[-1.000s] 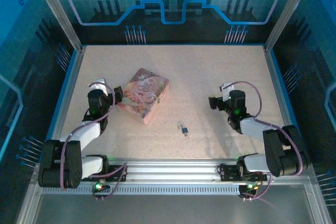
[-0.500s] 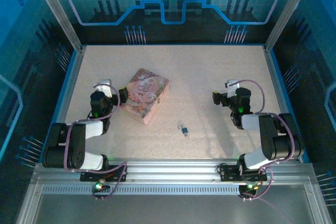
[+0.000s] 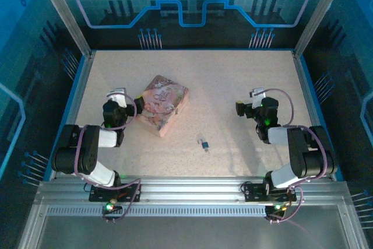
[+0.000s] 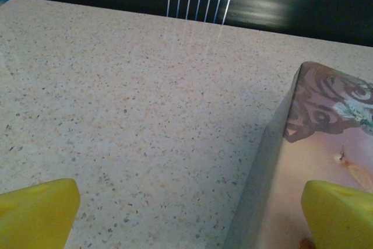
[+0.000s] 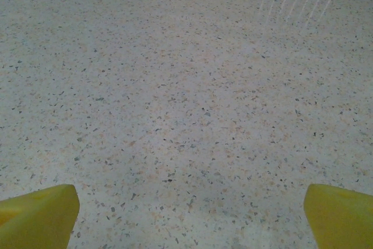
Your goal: Unlock the padlock with the key
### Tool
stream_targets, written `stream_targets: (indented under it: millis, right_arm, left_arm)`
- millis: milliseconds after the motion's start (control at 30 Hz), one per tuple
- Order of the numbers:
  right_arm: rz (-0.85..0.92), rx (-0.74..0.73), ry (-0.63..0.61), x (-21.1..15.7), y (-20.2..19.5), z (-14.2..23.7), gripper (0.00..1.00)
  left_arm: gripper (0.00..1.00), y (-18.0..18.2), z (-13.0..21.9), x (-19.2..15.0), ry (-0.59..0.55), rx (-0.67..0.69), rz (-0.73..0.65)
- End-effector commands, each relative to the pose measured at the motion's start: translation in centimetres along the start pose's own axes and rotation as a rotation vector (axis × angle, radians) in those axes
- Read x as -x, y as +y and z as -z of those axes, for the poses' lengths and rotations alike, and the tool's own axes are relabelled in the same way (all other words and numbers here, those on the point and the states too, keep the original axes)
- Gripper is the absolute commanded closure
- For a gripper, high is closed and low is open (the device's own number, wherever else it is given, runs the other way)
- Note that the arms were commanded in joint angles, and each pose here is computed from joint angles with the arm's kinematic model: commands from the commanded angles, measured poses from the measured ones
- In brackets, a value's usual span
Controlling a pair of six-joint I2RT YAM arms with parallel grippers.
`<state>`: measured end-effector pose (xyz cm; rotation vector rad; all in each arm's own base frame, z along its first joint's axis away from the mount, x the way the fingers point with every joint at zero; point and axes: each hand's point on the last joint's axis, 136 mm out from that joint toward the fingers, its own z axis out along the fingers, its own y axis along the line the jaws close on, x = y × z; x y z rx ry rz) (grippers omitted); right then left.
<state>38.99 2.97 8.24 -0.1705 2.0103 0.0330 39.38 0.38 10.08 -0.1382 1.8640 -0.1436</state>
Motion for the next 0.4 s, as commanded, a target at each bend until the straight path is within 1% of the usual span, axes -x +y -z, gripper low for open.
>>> stream_targets:
  millis: [0, 367]
  right_arm:
    - [0.001, -0.004, -0.042, 1.38, 0.09, -0.19, 0.00]
    - [0.001, -0.004, -0.041, 1.36, 0.02, -0.20, 0.00]
  left_arm:
    - [0.01, 0.24, -0.27, -0.33, 0.020, 0.016, -0.029]
    - [0.01, 0.13, -0.27, -0.30, 0.019, 0.011, -0.031]
